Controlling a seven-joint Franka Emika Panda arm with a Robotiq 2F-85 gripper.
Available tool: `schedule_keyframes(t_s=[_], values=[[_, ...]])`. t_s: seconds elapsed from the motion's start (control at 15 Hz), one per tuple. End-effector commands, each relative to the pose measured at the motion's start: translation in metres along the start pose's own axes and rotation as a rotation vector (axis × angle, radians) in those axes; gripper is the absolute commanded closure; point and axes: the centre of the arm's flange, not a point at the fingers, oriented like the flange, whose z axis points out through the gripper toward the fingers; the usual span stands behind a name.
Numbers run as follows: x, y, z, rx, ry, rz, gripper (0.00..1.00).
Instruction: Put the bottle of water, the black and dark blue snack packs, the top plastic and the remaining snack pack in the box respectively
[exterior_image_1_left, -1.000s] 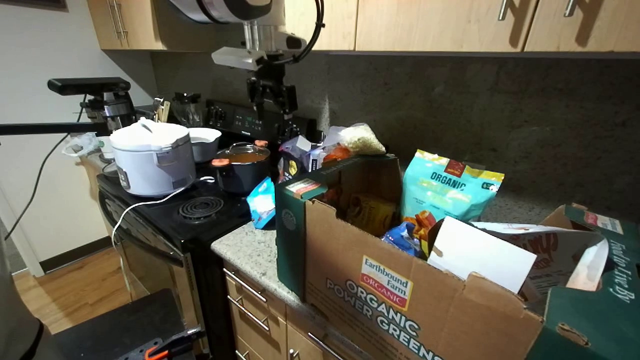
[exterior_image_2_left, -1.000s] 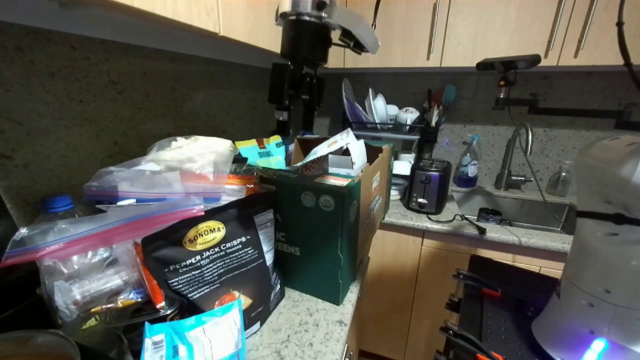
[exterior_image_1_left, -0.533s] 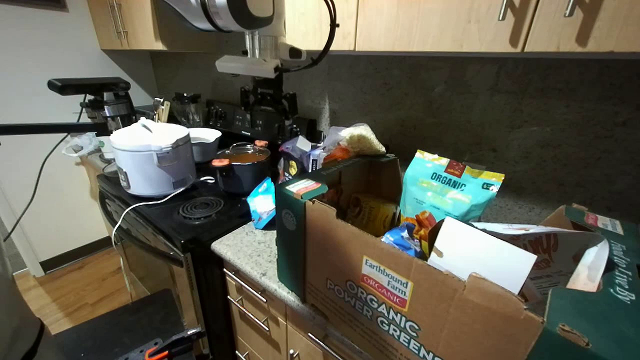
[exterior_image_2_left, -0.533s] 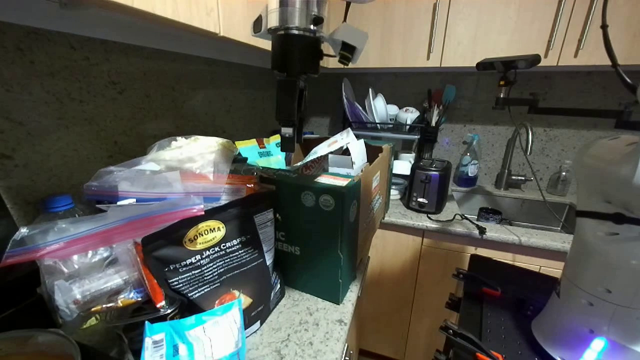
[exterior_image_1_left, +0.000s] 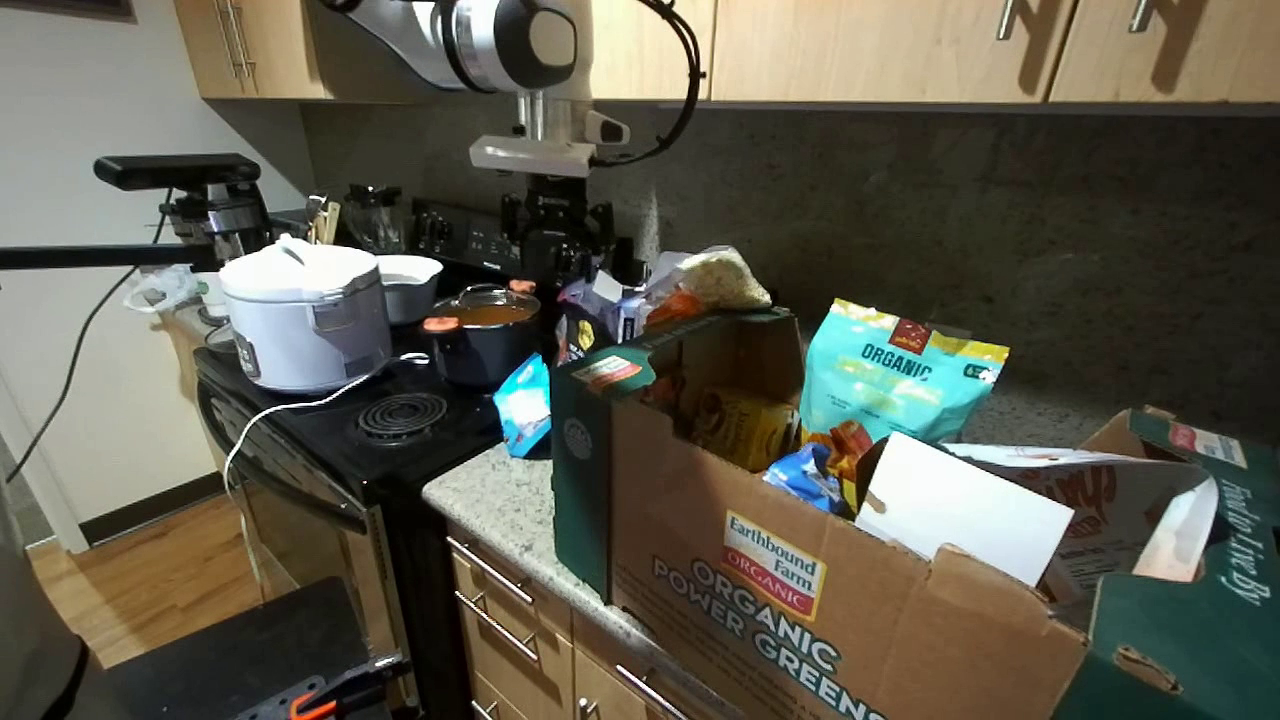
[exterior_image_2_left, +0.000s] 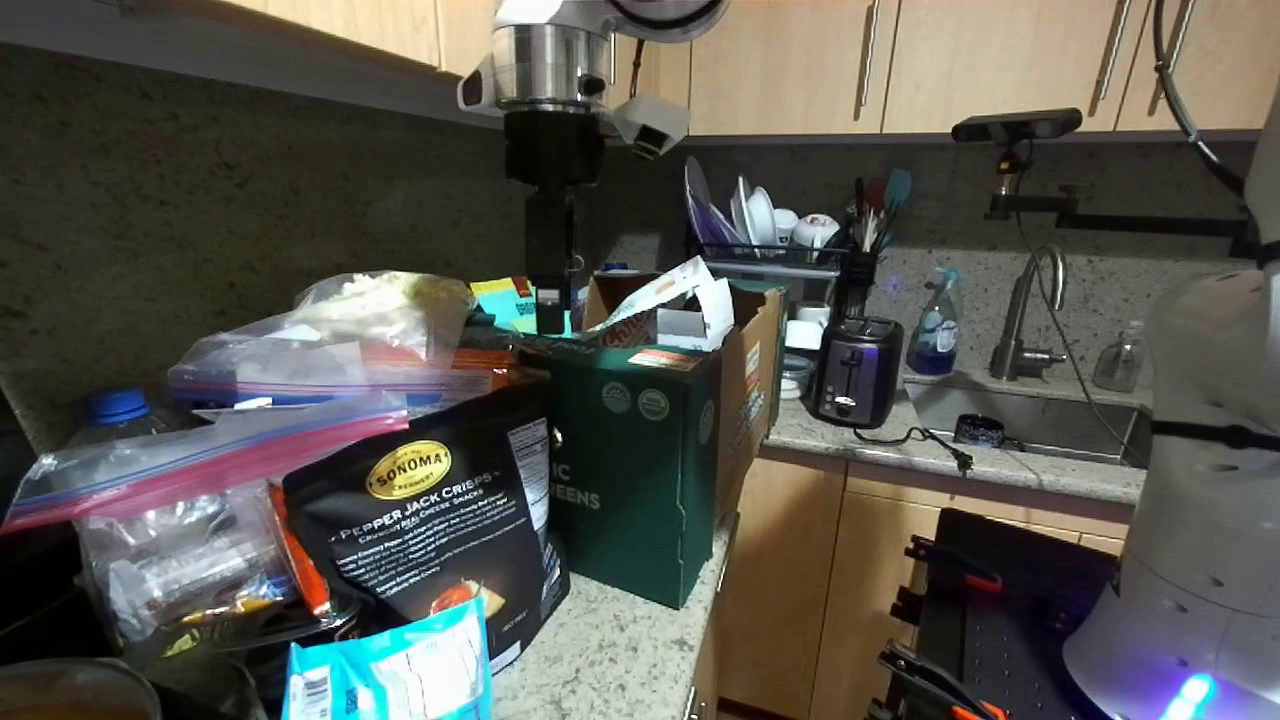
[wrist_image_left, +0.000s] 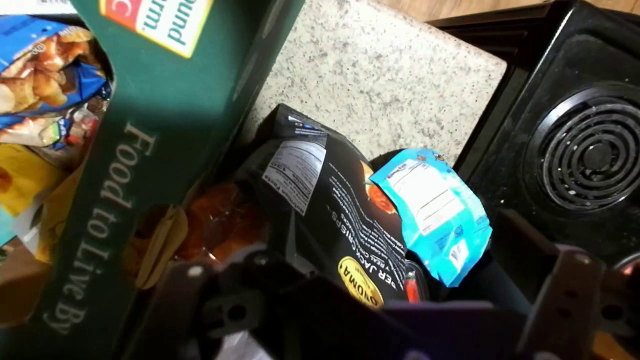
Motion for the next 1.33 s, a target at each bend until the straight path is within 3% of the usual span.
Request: schedule_keyframes(t_s=[0.0, 0.47, 1.27], values=[[0.021, 0.011, 0.014, -0.013, -0.029, -0.020, 0.00], [0.041, 0.028, 0.052, -0.008, -0.074, -0.005, 0.00], [0.058, 0.044, 0.090, 0.036, -0.079, 0.017, 0.00]])
